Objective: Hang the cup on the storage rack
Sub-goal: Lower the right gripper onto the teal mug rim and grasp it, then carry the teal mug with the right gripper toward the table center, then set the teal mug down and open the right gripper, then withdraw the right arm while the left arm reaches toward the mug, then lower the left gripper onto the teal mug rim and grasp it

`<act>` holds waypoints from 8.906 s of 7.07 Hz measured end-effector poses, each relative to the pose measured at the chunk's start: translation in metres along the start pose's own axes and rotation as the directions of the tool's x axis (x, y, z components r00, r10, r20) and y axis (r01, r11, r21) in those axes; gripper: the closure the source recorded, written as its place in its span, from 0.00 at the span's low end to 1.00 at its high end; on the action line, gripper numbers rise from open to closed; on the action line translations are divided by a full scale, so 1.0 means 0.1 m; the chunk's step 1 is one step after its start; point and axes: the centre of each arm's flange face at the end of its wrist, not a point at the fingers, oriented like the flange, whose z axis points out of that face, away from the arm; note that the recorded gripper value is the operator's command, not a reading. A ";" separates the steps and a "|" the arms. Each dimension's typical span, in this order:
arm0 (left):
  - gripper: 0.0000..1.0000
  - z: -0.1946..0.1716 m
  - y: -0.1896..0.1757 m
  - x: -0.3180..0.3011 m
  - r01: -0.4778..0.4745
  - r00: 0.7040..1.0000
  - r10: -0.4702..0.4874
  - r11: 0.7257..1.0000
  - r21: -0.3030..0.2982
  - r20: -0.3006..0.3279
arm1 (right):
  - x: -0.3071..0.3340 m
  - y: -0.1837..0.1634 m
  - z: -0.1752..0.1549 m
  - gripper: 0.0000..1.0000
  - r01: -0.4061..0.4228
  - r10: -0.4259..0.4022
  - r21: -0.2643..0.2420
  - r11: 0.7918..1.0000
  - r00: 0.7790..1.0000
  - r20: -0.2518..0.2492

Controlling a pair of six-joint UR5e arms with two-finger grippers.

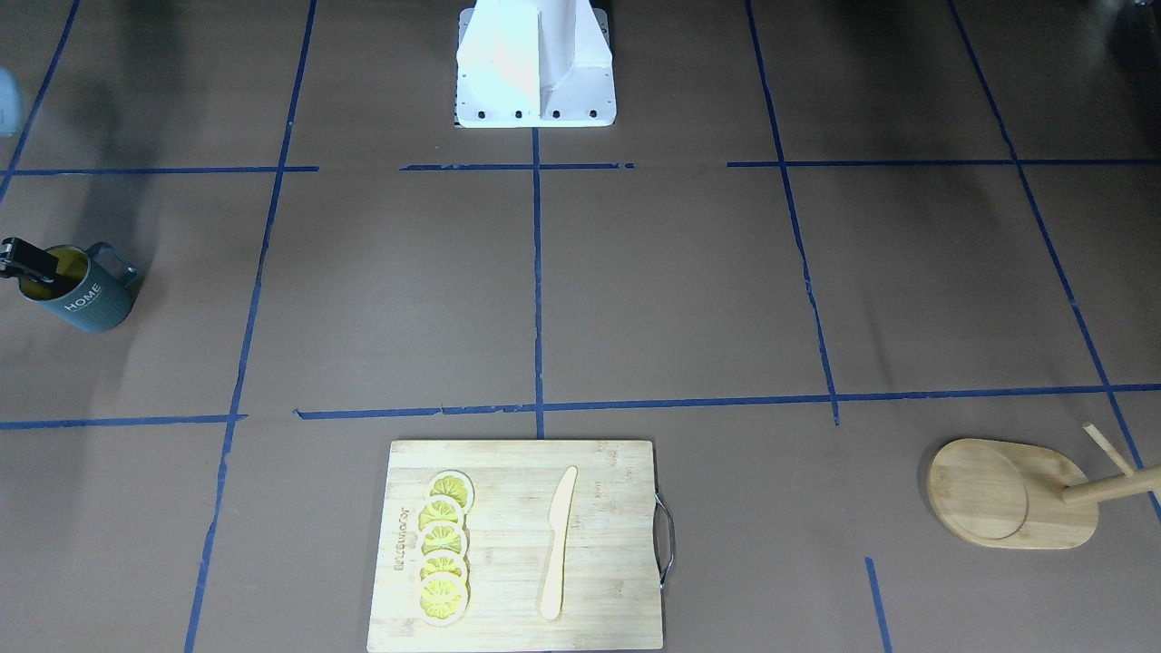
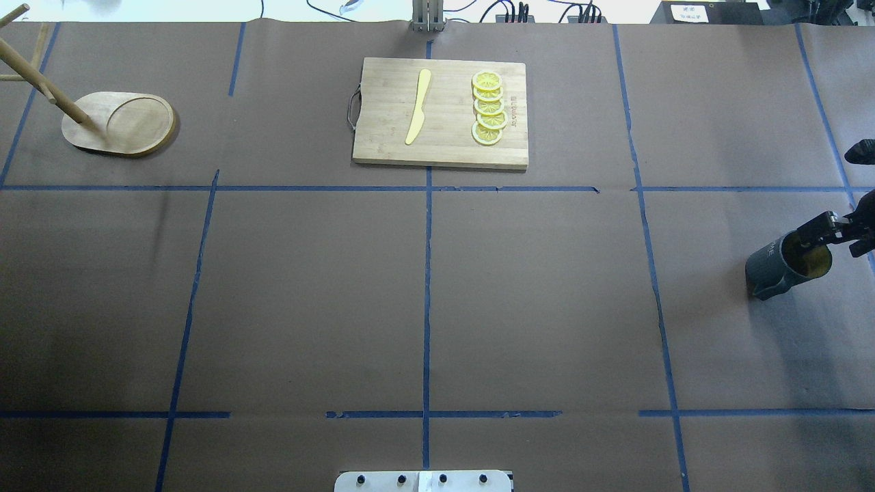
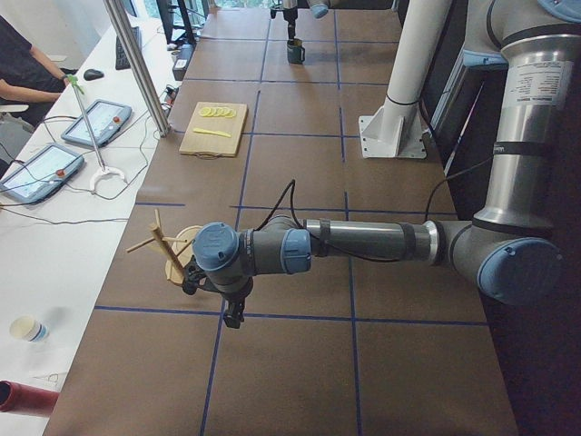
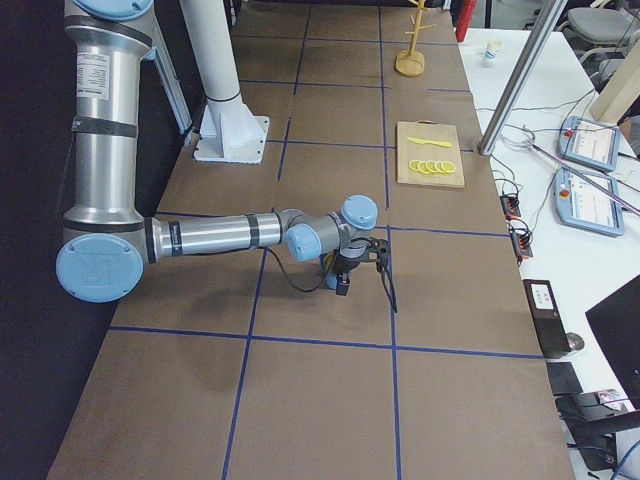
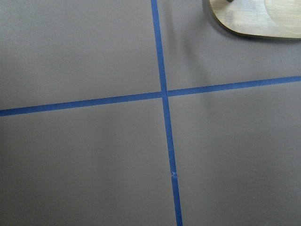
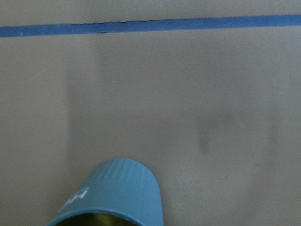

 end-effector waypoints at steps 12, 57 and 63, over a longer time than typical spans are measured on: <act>0.00 -0.10 -0.02 0.11 0.008 1.000 -0.008 1.000 0.018 0.001 | -2.92 -0.14 -1.06 1.00 -0.140 0.134 0.033 0.990 0.980 0.147; 0.01 2.04 -0.29 6.71 -0.648 0.619 0.771 0.608 0.459 -0.149 | 1.98 -0.21 -0.97 0.00 0.069 -0.070 0.105 0.992 0.998 -0.001; 0.12 2.32 -0.44 6.83 -0.658 0.633 0.765 0.613 0.437 -0.119 | 1.93 -0.23 -1.02 0.00 0.074 -0.075 0.116 0.991 0.997 0.002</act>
